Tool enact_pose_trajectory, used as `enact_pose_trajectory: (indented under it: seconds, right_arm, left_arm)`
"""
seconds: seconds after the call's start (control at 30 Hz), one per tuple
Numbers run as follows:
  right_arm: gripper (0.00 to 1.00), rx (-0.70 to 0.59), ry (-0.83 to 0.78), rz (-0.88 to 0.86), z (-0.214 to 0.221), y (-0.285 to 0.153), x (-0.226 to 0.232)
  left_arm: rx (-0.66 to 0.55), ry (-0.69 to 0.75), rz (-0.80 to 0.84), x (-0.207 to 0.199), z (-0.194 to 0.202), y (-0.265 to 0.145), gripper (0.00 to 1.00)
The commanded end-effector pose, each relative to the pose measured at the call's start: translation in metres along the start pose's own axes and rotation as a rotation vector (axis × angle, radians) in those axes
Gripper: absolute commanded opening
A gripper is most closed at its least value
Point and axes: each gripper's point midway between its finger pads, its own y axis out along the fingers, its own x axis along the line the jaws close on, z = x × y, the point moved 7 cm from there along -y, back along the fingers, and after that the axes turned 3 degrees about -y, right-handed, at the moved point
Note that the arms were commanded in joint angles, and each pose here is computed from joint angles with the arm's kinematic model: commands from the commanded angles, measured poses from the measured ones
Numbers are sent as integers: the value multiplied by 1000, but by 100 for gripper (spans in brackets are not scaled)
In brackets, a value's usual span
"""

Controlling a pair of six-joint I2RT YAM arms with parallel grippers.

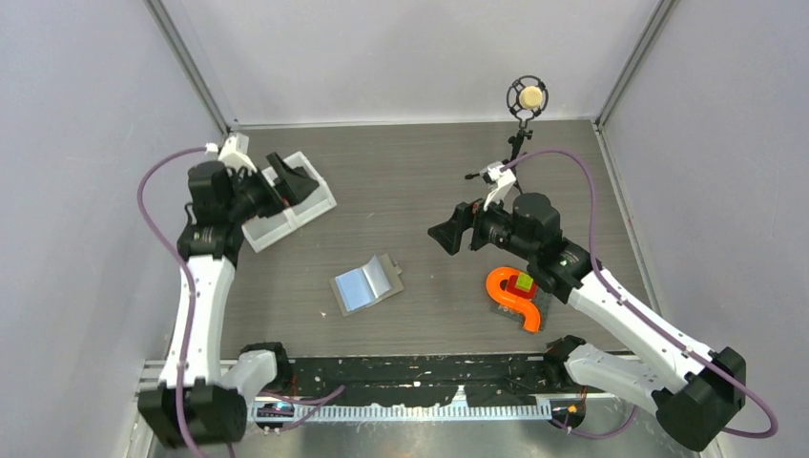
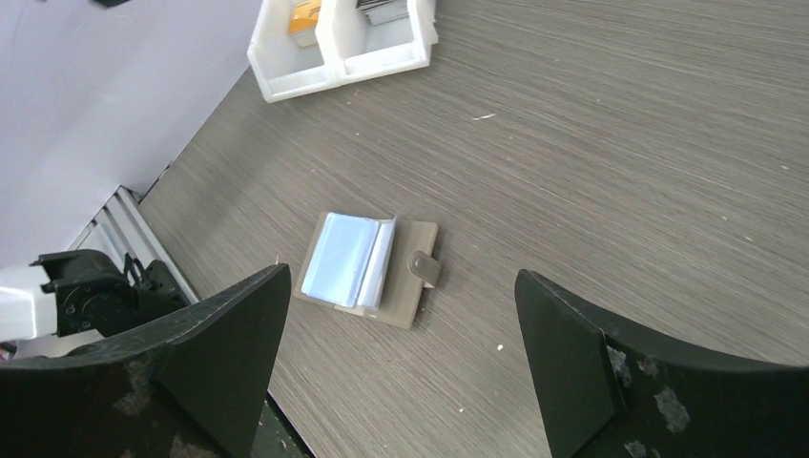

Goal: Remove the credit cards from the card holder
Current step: Reset both arms

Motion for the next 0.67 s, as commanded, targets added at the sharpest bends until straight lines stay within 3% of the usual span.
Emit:
enact_pose_trajectory:
  seconds: [0.0, 0.2, 0.33, 0.63]
  right_arm:
    - [95, -101, 13, 89, -20, -18, -1]
    - [95, -161, 47, 134, -17, -33, -4]
    - [95, -195, 93, 130, -9, -39, -5]
    - [96, -198, 112, 137, -4, -45, -5]
  left_arm:
    - [46, 75, 91, -8, 49, -33, 100]
    - [-26, 94, 214, -11, 85, -58, 100]
    - [9, 83, 258, -11, 98, -57, 100]
    - [-10, 107, 267, -16, 96, -64, 100]
